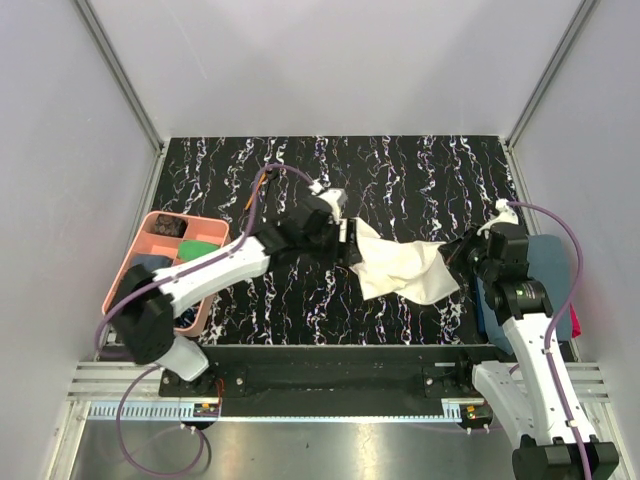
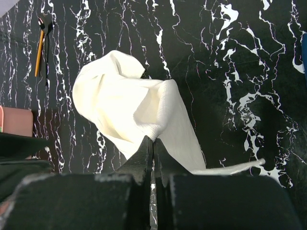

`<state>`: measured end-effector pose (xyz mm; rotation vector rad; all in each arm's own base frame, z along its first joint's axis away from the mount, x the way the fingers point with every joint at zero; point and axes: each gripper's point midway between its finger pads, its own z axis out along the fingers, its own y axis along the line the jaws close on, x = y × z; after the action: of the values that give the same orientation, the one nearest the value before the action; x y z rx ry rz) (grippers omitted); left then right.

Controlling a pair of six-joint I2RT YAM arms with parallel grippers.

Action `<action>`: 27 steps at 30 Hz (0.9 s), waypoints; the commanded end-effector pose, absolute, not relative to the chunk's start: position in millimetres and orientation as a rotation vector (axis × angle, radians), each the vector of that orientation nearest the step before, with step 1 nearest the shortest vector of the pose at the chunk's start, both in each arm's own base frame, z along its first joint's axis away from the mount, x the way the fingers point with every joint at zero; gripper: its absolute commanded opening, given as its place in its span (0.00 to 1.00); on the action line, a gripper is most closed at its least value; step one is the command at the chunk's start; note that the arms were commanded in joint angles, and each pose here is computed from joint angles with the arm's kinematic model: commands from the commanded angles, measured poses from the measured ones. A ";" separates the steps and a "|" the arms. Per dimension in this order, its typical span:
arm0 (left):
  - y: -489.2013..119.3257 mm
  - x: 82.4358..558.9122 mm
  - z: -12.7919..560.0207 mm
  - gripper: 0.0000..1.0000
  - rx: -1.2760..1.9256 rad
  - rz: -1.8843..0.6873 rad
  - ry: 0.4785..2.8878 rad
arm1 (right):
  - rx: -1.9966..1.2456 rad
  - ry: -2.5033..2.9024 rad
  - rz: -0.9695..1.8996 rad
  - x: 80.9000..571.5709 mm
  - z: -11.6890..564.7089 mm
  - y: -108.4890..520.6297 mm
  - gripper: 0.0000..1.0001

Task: Fold the napkin into a case and place the utensils inside
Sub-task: Pick up the crumpled napkin from the center of the board.

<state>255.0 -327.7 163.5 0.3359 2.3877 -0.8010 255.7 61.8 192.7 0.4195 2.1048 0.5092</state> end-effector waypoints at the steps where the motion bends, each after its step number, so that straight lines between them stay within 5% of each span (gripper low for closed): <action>1: -367.4 278.7 158.3 0.75 0.245 -0.865 2.389 | 0.377 2.035 0.521 261.7 208.0 62.4 0.00; 6: -379.5 306.1 129.9 0.75 0.110 -0.755 2.465 | 0.367 2.014 0.540 258.8 212.9 64.5 0.00; 10: -380.5 313.8 109.7 0.65 0.066 -0.680 2.513 | 0.368 1.988 0.544 255.8 220.7 64.0 0.00; 21: -367.7 320.0 112.2 0.03 0.211 -0.559 2.487 | 0.355 1.877 0.494 257.2 263.0 54.0 0.00; 27: -356.0 319.2 194.4 0.00 0.421 -0.583 2.259 | 0.329 1.778 0.418 253.8 306.6 41.4 0.00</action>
<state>306.7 -357.8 91.0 0.2832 2.5395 -0.5146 252.3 55.4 247.4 0.3678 1.9356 0.4915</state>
